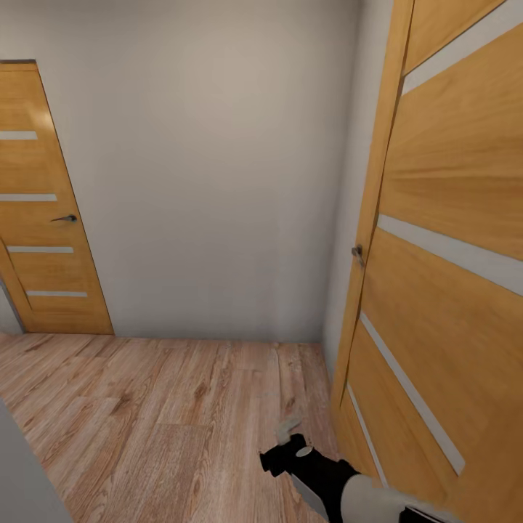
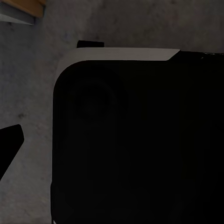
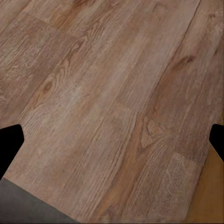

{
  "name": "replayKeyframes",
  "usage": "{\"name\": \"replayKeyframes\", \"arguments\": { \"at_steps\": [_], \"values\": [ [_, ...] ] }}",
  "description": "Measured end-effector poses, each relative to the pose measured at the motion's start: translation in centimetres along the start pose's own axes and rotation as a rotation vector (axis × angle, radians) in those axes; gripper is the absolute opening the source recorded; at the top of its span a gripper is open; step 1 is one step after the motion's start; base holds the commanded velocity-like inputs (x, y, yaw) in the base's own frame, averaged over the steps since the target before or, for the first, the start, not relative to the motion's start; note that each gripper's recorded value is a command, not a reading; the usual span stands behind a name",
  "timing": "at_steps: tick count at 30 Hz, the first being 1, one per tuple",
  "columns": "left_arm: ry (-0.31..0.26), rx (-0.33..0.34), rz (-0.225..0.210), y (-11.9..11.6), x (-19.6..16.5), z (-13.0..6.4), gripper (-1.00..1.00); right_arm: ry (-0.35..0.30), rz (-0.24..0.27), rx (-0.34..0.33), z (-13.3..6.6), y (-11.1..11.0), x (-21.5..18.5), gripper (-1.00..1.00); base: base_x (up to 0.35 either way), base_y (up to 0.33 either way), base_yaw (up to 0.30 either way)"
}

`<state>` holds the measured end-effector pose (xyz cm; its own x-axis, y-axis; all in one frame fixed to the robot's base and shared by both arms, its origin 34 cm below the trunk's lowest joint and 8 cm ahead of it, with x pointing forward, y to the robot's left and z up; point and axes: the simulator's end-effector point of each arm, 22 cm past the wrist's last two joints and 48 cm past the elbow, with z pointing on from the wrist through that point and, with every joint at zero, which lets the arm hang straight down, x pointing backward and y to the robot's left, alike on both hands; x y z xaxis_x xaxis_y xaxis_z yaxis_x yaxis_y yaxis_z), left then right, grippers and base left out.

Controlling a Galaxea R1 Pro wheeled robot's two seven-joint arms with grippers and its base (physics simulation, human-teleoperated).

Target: Move the two storage containers from the living room to the garage. In the garage, place one container on the floor and stack the other container on top of it (either order is fine).

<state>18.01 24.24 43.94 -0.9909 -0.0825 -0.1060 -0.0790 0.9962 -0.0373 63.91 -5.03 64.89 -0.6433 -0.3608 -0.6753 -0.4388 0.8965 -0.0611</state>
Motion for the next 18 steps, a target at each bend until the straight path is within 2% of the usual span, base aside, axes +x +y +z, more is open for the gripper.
{"name": "replayKeyframes", "arguments": {
  "at_steps": [4,10,12,14,18],
  "values": [
    [0.0,0.0,-0.001,0.0,0.0,0.0,1.0,0.051,0.013,-0.006,-0.1,0.0,5.5,1.0,0.0,0.0,0.0],
    [0.0,0.0,0.0,0.0,0.0,0.0,1.0,0.126,0.02,0.0,-1.0,-4.0,12.5,1.0,0.0,0.0,0.0],
    [0.0,0.0,0.0,0.0,0.0,0.0,1.0,0.167,0.024,0.019,-2.0,-6.1,16.8,1.0,0.0,0.0,0.0],
    [0.0,0.0,0.0,0.0,0.0,0.0,1.0,0.192,0.027,0.027,-2.8,-6.9,19.7,1.0,0.0,0.0,0.0],
    [0.0,0.0,-0.001,0.0,0.0,0.0,1.0,0.262,0.036,0.027,-5.3,-6.8,27.3,1.0,0.0,0.0,0.0]
  ]
}}
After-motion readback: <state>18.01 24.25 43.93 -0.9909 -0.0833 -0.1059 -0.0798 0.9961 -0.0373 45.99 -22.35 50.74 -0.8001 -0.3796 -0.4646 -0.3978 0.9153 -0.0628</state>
